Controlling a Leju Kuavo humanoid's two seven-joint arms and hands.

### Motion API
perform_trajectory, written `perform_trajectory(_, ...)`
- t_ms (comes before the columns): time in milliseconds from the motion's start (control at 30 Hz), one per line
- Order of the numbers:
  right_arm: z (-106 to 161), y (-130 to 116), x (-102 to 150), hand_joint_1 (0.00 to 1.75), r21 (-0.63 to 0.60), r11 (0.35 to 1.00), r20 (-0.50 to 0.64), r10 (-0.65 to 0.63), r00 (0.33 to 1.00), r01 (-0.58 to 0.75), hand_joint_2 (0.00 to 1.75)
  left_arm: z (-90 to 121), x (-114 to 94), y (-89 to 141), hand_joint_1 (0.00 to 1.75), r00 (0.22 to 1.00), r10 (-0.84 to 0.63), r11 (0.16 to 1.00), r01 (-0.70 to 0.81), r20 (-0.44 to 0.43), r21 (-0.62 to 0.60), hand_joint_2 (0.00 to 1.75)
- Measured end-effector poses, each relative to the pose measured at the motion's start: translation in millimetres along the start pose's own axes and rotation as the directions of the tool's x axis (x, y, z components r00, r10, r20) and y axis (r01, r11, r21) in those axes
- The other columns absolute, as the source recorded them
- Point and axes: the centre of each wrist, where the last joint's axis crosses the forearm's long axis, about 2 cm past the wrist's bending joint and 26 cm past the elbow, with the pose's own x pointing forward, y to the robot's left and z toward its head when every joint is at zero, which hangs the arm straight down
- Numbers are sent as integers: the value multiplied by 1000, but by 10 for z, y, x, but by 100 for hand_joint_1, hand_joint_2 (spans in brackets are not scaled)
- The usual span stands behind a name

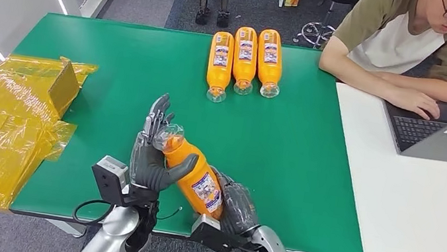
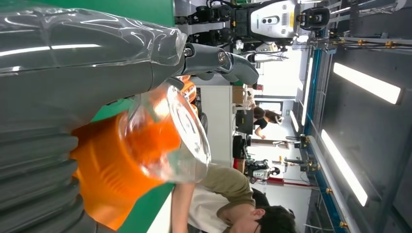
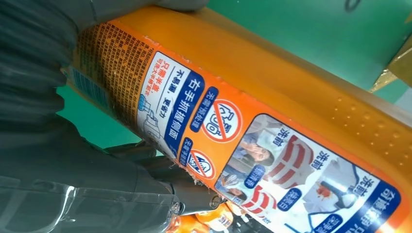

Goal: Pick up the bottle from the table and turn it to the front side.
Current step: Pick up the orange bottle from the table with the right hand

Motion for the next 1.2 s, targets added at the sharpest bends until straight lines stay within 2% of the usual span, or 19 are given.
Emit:
perform_trajectory(267, 89, 0, 20, 175, -16, 999, 38, 41, 998, -41, 175, -51, 10, 0, 0, 1000, 8, 1000, -8, 7, -14, 175)
perform_trajectory(567, 95, -88, -8, 175, -122, 987, 91, 120, 989, -109, 175, -143, 40, -15, 0, 998, 52, 994, -50, 18, -95, 175)
perform_trajectory(900, 76, -166, -25, 175, -197, 961, 106, 217, 970, -193, 175, -173, 56, -67, 0, 995, 98, 976, -92, 22, -195, 175)
perform_trajectory(1167, 85, -180, -15, 175, -202, 952, 87, 250, 964, -228, 175, -178, 64, -93, 0, 996, 92, 965, -84, 21, -249, 175)
perform_trajectory(1200, 88, -177, -13, 175, -201, 952, 85, 250, 964, -229, 175, -179, 66, -99, 30, 996, 91, 963, -82, 22, -255, 175)
